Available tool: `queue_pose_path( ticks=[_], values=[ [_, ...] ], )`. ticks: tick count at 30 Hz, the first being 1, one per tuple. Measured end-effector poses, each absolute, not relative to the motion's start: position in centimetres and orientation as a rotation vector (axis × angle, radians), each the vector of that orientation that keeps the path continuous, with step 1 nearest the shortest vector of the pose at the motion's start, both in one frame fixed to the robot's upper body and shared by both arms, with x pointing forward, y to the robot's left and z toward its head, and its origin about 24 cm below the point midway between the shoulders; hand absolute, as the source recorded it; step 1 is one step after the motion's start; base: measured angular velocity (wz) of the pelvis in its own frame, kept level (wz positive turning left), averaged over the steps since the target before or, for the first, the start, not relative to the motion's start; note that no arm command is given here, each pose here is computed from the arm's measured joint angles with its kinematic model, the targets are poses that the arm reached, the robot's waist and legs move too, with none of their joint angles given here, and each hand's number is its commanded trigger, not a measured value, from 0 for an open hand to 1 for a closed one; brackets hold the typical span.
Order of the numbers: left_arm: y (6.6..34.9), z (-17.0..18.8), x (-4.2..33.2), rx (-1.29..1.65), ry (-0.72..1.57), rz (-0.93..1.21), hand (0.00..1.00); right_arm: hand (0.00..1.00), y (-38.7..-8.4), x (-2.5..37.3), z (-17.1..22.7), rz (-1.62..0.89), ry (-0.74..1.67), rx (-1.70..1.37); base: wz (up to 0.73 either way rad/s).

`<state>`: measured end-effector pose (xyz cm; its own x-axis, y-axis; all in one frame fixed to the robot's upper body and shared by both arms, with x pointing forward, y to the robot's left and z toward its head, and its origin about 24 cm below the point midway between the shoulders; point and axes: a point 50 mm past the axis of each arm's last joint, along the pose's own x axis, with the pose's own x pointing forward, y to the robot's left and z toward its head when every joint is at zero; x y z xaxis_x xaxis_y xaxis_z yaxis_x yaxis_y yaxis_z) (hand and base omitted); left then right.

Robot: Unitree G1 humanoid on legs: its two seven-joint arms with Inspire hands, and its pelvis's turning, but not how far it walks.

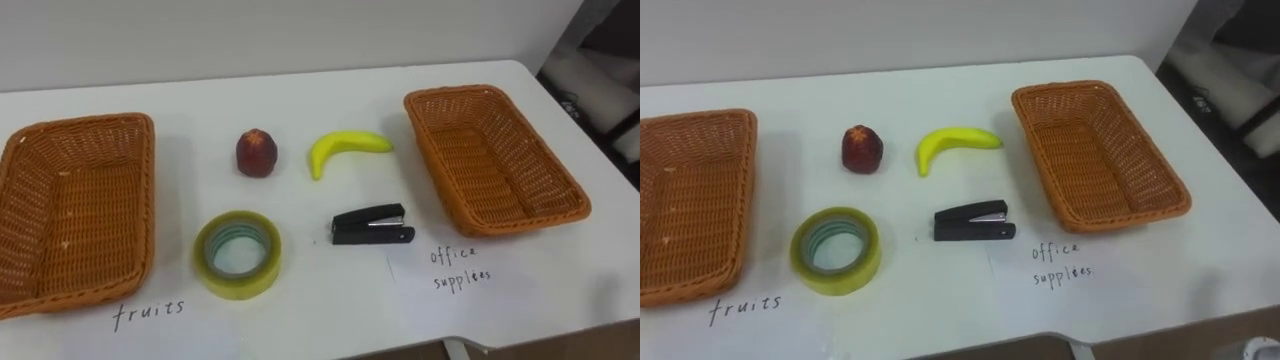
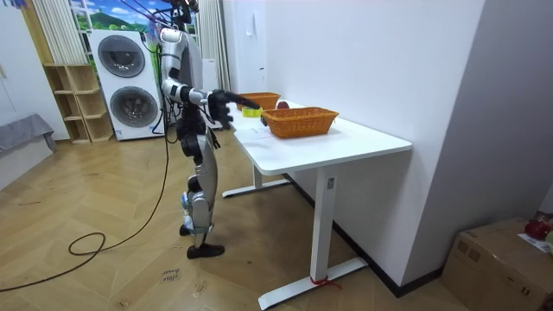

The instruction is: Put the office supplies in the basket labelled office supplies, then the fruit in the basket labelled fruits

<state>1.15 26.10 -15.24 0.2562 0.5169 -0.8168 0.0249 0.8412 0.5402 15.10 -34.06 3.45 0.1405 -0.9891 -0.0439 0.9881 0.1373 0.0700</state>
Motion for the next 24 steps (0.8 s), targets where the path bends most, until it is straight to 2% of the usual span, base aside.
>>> queue_pose_path(
  ticks=[13,24],
  values=[
    [25.9,-15.5,0.6,0.510,1.315,0.324,0.00,0.00,-32.2,18.0,9.0,-1.236,-0.286,0.010,0.00],
    [25.3,-15.7,0.7,0.525,1.321,0.261,0.00,0.00,-30.3,20.5,11.0,-1.056,-0.362,0.018,0.02]
  ],
)
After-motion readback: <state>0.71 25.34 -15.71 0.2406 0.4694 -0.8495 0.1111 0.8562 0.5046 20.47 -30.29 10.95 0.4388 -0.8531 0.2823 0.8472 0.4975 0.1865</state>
